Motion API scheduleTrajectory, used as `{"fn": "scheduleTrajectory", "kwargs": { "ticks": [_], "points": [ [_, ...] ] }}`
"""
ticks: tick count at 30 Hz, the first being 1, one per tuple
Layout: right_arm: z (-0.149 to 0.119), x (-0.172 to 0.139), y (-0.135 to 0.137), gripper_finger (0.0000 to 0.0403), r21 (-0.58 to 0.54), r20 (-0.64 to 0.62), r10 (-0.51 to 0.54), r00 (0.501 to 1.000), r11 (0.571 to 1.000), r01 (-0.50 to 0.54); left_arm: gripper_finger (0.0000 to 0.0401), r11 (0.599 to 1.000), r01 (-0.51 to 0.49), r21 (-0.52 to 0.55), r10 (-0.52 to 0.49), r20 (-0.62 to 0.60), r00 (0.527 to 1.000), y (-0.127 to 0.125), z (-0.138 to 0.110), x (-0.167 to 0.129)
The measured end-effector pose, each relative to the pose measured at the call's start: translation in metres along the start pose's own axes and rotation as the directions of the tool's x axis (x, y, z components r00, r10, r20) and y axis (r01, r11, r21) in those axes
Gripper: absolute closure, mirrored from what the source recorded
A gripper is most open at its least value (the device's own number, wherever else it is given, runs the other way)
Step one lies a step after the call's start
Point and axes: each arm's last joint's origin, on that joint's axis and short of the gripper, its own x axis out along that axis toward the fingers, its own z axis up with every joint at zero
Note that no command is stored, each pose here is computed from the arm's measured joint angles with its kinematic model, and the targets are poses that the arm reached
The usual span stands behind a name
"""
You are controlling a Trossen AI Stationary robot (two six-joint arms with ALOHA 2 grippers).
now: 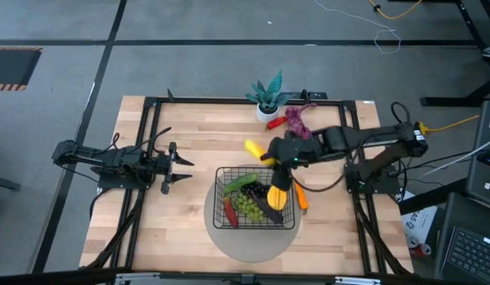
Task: Build produce basket
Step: Put the yellow banana into the black wire basket
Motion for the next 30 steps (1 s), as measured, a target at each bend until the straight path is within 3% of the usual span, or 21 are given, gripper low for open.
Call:
{"fn": "scheduleTrajectory", "kwargs": {
  "ticks": [4,8,16,25,30],
  "points": [
    [-0.009,0.011,0.002,0.0276,-0.044,-0.122,0.209,0.970,0.975,-0.216,0.0213,1.000,0.000,0.000,0.000,0.001,1.000,0.000,0.000,0.000],
    [-0.017,0.024,0.009,0.0276,-0.087,-0.126,0.285,0.950,0.951,-0.296,0.0213,1.000,0.000,0.000,0.000,0.001,1.000,0.000,0.000,0.000],
    [-0.036,0.046,0.019,0.0269,-0.072,-0.124,0.313,0.942,0.944,-0.323,0.0213,1.000,0.000,0.000,0.000,0.001,1.000,0.000,0.000,0.000],
    [-0.030,0.045,0.022,0.0251,-0.082,-0.062,0.343,0.937,0.934,-0.347,0.0213,1.000,0.000,0.000,0.000,0.000,1.000,0.000,0.000,0.000],
    [-0.029,0.045,0.023,0.0250,-0.158,-0.052,0.341,0.939,0.925,-0.345,0.0213,1.000,0.000,0.000,0.000,0.000,1.000,0.000,0.000,0.000]
  ]
}}
